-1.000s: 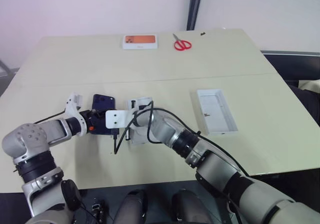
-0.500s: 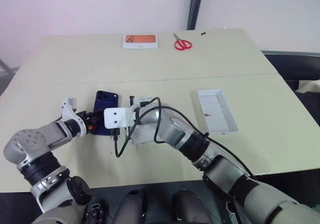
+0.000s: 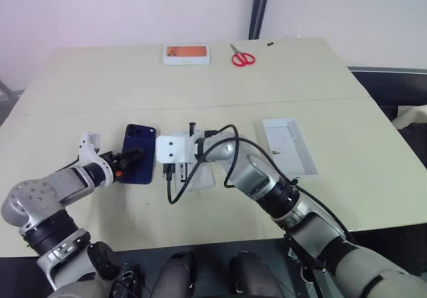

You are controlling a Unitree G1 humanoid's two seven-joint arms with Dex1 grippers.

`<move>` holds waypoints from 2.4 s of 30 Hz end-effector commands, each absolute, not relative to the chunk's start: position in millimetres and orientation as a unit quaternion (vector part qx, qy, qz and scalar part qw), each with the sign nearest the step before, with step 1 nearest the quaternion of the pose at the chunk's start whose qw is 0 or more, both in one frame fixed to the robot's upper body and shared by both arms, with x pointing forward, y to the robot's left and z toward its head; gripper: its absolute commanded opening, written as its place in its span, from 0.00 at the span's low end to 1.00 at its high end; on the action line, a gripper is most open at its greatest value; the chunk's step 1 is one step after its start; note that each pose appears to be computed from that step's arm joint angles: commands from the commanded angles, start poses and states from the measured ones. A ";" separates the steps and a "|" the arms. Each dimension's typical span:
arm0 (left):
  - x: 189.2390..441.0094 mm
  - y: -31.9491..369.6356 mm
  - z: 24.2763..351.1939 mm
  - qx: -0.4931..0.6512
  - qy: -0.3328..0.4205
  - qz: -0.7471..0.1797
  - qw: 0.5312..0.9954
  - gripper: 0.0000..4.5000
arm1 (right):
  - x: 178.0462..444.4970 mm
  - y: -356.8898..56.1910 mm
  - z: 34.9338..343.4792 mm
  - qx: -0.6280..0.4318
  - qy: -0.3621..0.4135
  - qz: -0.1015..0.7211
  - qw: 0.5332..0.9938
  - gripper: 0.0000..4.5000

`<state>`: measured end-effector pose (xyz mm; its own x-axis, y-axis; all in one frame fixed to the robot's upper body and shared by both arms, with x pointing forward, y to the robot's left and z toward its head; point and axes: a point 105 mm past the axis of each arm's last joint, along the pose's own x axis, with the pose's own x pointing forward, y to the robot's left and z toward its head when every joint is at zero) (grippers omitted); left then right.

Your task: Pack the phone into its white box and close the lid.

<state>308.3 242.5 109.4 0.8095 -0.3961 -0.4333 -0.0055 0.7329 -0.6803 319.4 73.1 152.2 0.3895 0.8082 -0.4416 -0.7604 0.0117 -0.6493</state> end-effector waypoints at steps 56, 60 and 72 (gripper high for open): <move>307.1 239.3 119.6 -0.407 0.216 -0.059 0.886 0.99 | 310.6 50.7 160.7 -0.356 -0.007 0.558 0.750 0.00; 295.3 226.5 122.9 -0.361 0.247 -0.120 0.891 0.99 | 312.0 49.7 162.0 -0.356 -0.006 0.557 0.751 0.00; 273.5 216.2 122.8 -0.279 0.281 -0.173 0.902 0.99 | 310.1 51.0 159.9 -0.361 -0.002 0.564 0.743 0.00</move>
